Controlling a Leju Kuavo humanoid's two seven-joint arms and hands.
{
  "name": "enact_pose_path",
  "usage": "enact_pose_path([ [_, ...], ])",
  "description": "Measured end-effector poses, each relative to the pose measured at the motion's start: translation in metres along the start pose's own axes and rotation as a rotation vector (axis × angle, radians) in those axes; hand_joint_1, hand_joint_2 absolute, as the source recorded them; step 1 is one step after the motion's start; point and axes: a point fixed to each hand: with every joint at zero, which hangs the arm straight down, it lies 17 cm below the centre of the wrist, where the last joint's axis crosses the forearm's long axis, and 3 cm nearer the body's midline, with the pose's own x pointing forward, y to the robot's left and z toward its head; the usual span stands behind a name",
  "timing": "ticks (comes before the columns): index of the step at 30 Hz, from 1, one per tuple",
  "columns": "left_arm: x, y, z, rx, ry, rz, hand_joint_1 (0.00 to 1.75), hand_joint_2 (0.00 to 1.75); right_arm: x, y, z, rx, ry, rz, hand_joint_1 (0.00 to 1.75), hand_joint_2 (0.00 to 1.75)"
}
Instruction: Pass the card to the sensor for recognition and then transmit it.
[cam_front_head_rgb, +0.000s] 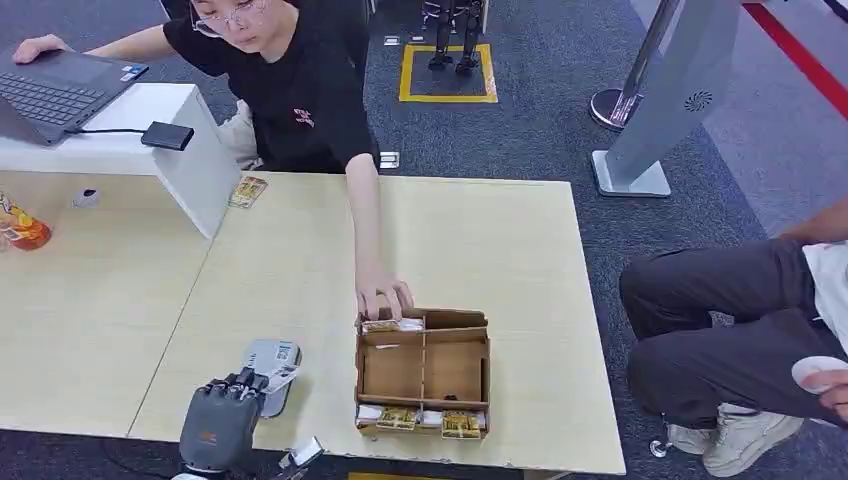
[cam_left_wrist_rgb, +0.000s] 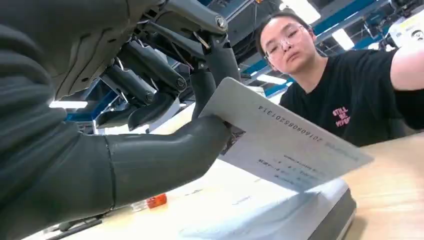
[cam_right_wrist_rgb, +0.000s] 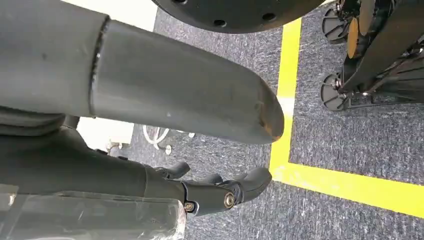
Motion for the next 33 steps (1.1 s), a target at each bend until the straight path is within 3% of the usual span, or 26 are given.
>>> enact_pose_path([
  [24,0.002,-0.016,0.009,-0.033,-0.003,-0.041,1.75,1.75,0.000,-0.007,-0.001,-0.013,0.013,0.003,0.00,0.00],
  [33,0.006,-0.032,0.017,-0.074,-0.047,-0.067,1.75,1.75,0.000,-0.010,-0.001,-0.020,0.017,0.005,0.00,0.00],
])
